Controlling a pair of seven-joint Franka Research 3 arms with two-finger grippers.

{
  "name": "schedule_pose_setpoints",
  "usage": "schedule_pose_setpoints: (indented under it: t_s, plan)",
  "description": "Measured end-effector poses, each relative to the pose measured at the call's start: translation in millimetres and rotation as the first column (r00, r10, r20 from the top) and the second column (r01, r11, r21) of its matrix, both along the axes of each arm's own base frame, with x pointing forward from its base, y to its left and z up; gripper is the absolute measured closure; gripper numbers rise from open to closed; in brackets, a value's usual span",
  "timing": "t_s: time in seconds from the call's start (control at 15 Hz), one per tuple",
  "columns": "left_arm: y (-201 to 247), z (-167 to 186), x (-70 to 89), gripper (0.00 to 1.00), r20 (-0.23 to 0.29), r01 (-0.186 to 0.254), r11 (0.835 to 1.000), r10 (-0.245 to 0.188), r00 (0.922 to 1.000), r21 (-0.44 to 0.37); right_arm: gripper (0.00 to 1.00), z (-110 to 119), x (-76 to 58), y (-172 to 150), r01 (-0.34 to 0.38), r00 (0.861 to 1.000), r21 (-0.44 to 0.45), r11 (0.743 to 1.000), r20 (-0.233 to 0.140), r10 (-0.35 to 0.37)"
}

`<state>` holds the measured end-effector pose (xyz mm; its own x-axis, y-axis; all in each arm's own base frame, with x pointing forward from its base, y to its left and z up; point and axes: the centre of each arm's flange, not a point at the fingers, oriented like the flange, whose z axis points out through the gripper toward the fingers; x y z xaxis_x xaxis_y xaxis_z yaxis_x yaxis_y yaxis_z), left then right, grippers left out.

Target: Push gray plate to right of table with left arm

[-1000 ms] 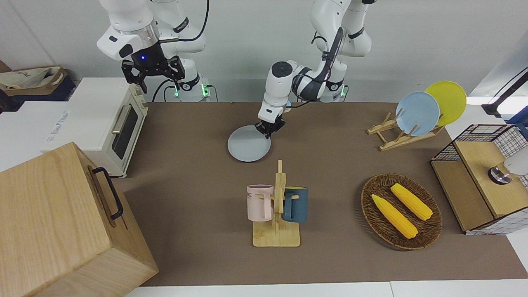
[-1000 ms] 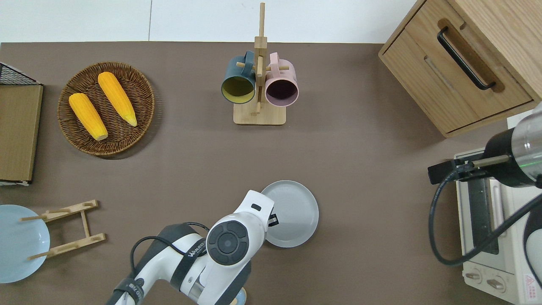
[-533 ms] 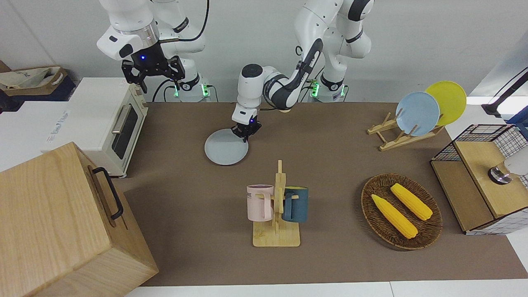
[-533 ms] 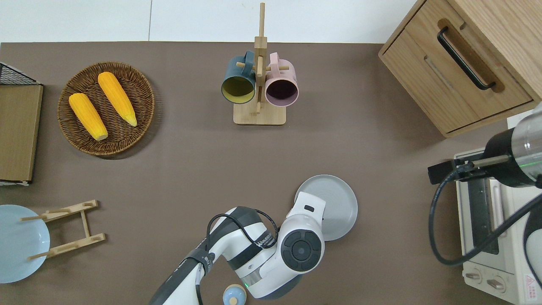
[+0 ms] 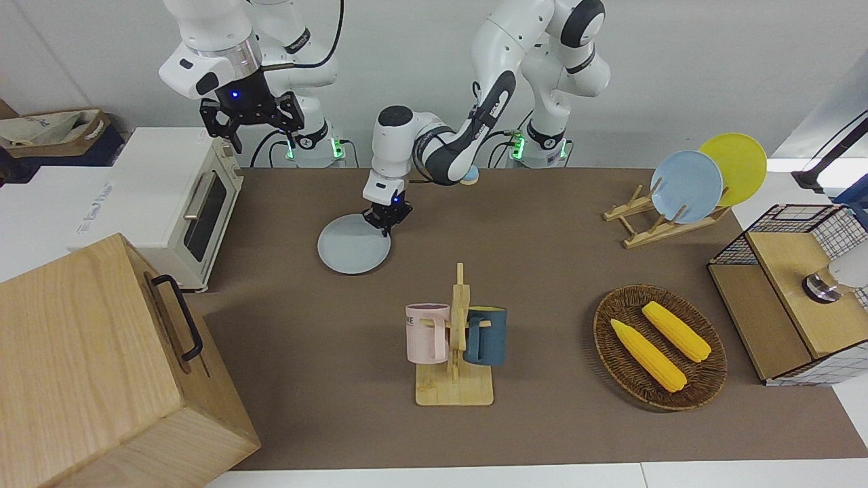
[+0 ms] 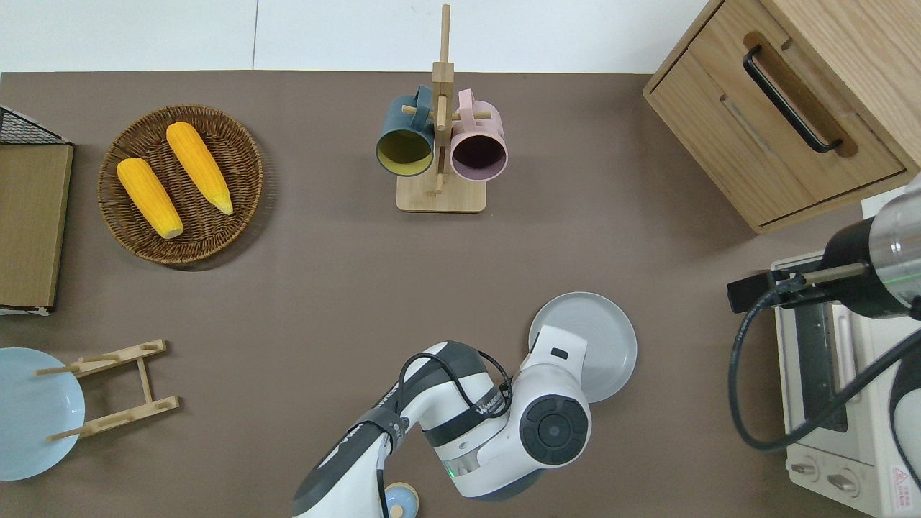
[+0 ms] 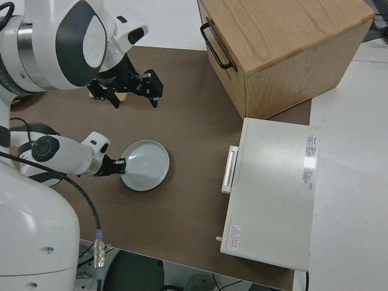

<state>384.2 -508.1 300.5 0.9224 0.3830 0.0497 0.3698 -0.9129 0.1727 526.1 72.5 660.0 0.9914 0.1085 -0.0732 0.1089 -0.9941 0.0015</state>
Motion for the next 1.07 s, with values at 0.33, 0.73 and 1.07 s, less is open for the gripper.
schedule_pose_setpoints:
  t_s: [0.33,0.73,1.07]
  plan:
    - [-1.4,-5.4,1.6,0.69,-0.006,-0.010,1.000,0.010,0.9999,-0.001,0.01,0.0,0.0,0.0,0.000,1.000,0.000,1.000,0.000,0.000]
    - [2.8,5.2,17.7,0.22,0.017,-0.029,1.000,0.029,0.9994,-0.004,0.01,0.0,0.0,0.0,0.000,1.000,0.000,1.000,0.000,0.000]
    - [30.7,35.4,39.7,0.02,0.001,-0.073,0.992,0.073,0.9973,0.104,0.01,0.0,0.0,0.0,0.000,1.000,0.000,1.000,0.000,0.000]
